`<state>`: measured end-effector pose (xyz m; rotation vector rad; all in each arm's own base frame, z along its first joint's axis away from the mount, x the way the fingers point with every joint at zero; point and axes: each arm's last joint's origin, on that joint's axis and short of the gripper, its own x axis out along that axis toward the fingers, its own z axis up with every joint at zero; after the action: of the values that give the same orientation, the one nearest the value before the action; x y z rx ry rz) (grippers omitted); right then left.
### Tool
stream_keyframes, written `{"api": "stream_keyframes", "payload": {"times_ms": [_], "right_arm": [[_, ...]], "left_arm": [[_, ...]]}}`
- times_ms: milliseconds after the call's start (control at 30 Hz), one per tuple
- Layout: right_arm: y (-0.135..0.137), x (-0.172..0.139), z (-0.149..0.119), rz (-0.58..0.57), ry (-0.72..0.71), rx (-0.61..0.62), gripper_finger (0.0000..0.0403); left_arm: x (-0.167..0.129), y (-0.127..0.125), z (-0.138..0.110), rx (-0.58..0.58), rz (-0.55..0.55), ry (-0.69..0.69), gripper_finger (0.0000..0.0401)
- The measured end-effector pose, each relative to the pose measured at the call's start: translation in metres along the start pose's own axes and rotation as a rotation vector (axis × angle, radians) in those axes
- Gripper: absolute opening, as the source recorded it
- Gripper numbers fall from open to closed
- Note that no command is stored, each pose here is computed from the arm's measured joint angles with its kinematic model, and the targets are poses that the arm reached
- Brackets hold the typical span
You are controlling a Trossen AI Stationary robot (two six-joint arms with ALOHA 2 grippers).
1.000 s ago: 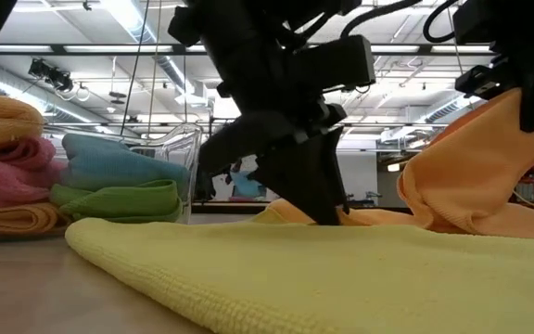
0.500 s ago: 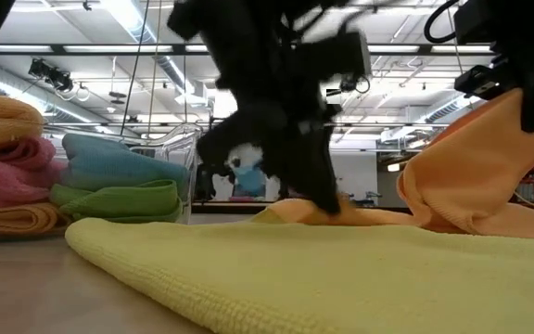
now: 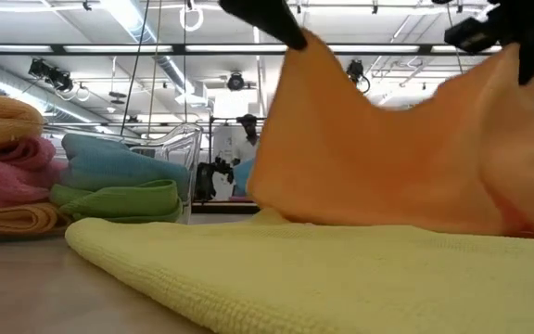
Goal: Fold microfiber towels
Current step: Fold the orange microfiber cloth
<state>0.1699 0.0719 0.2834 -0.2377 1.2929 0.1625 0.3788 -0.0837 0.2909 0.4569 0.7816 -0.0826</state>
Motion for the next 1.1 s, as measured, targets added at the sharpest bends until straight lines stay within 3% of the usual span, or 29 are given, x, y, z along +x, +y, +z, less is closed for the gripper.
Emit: {"api": "stream_keyframes", "payload": {"times_ms": [133,367,567,800,933,1100], "right_arm": [[-0.007,-0.022,-0.005,-0.124,0.060,-0.074,0.0006],[-0.020,-0.054,-0.008,-0.462,0.087,-0.194,0.0006],[-0.034,-0.064,-0.008,-0.702,0.131,-0.269,0.0006],[-0.063,-0.069,-0.009,-1.000,0.315,-0.338,0.0006],[-0.073,-0.070,-0.009,-1.073,0.332,-0.256,0.0006],[-0.069,-0.052,-0.006,-0.849,0.226,-0.155,0.0006]], "left_arm": [[-0.023,0.009,0.004,-0.032,0.017,-0.051,0.0008],[-0.046,0.042,0.002,-0.065,0.183,-0.087,0.0009],[-0.067,0.077,0.000,-0.082,0.342,-0.150,0.0018],[-0.092,0.124,-0.008,-0.043,0.504,-0.207,0.0008],[-0.098,0.132,-0.014,-0.041,0.441,-0.234,0.0020],[-0.080,0.115,-0.019,-0.108,0.173,-0.219,0.0008]]}}
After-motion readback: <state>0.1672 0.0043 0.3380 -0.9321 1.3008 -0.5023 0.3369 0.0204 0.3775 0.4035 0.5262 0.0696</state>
